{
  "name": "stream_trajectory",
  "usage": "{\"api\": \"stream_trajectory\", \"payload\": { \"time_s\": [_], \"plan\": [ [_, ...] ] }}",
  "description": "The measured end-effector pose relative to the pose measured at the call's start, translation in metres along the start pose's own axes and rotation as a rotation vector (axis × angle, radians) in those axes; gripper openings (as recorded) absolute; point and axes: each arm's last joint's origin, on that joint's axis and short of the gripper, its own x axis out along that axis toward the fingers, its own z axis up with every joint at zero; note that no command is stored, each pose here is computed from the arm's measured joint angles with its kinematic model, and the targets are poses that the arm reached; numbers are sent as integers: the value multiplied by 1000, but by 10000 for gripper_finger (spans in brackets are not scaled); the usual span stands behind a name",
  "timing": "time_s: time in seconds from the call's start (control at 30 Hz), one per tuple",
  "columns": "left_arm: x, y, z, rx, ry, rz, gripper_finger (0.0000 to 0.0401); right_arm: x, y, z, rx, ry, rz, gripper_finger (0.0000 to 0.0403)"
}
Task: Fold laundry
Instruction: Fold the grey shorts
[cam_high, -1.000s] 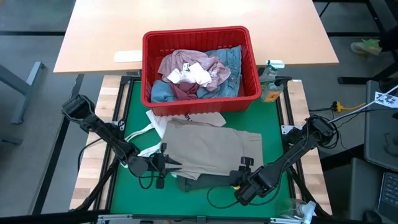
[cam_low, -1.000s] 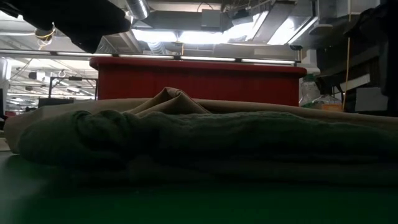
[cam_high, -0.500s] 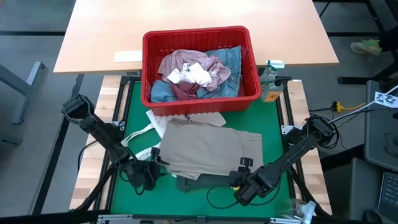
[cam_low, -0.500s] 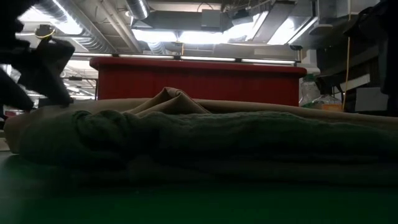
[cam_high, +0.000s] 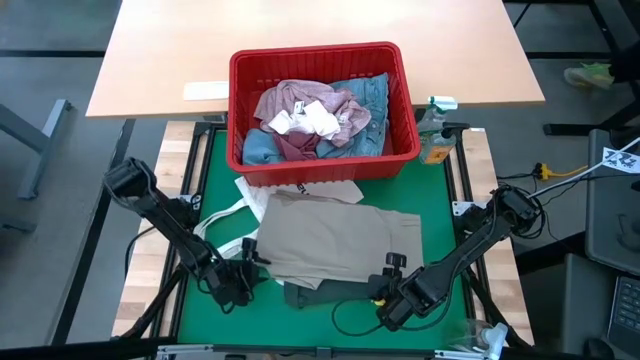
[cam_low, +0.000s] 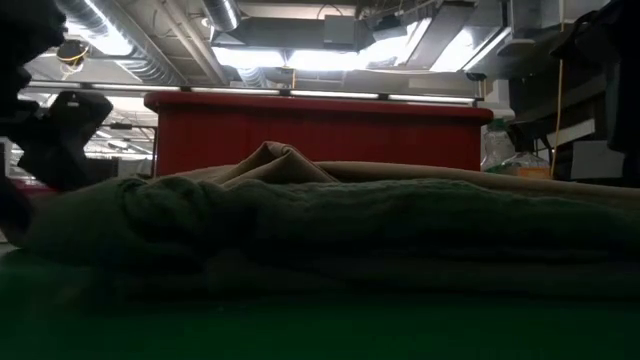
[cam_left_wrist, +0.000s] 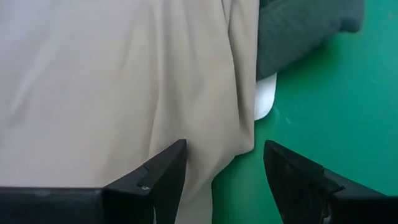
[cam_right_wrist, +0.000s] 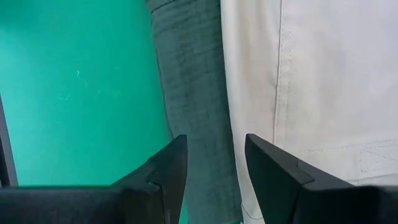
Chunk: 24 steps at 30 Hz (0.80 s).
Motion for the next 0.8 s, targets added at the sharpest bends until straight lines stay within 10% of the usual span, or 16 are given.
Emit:
{"api": "stream_trajectory", "payload": {
  "time_s": [0.57, 0.8],
  "plan": [
    [24, 6, -3, -39, 32, 52, 202, 0, 2, 2, 6, -18, 18, 163],
    [25, 7, -3, -37, 37, 56, 125, 0, 2, 2, 6, -18, 18, 163]
  ]
}}
